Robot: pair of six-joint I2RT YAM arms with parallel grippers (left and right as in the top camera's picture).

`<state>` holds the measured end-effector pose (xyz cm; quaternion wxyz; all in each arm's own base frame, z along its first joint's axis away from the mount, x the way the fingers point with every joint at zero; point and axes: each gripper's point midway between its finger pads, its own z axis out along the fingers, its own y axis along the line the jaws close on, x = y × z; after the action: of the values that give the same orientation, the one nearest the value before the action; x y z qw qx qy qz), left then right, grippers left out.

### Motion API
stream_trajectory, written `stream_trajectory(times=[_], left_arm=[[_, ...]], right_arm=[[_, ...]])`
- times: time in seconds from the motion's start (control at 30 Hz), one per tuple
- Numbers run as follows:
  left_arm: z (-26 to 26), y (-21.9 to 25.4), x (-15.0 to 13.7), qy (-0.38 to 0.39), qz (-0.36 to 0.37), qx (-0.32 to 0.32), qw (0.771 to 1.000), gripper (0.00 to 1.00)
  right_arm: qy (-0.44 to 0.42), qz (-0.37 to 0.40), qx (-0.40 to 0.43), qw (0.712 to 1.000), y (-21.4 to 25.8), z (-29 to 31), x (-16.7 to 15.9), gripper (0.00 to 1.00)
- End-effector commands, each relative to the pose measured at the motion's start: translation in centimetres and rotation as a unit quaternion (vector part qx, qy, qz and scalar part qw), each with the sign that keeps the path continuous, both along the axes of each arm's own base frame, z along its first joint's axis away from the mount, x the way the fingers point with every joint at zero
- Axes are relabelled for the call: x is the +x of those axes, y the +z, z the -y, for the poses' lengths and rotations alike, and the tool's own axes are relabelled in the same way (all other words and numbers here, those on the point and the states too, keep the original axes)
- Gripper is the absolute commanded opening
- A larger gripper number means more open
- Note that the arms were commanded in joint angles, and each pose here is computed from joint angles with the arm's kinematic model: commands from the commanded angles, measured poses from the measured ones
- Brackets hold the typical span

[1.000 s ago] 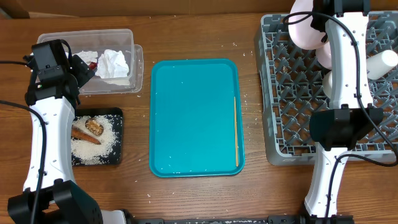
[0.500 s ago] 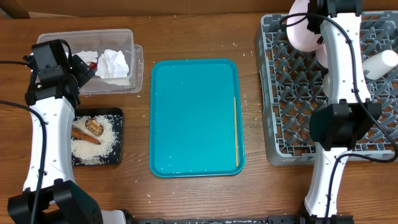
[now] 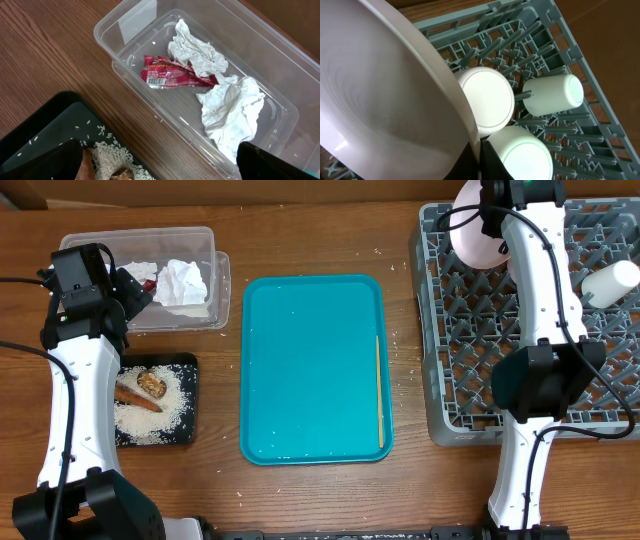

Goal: Sort waste into correct bins and load items into the dishwasher
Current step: 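Lower the white plate upright into a rack slot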

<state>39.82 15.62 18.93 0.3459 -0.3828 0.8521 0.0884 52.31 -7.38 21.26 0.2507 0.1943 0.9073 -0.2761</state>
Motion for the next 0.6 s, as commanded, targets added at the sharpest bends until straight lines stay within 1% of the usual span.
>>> stream_trajectory(times=[0.0, 0.23, 0.37, 0.57], left_arm=[[0.0, -0.1, 0.2, 0.006, 0.003, -0.005, 1.000, 1.00], [0.0, -0.1, 0.2, 0.006, 0.003, -0.005, 1.000, 1.00], [0.0, -0.1, 0.2, 0.006, 0.003, -0.005, 1.000, 1.00], [0.0, -0.1, 0.2, 0.006, 0.003, -0.005, 1.000, 1.00]], right_arm=[[0.016, 0.009, -0.001, 1.000, 1.4, -1.1, -0.2, 0.04], [0.014, -0.007, -0.007, 1.000, 1.5, -0.8, -1.1, 0.04], [-0.005, -0.007, -0.046, 0.999, 2.4, 0.5, -1.5, 0.04], [-0.015, -0.002, -0.069, 0.997, 3.0, 1.1, -1.5, 0.04]])
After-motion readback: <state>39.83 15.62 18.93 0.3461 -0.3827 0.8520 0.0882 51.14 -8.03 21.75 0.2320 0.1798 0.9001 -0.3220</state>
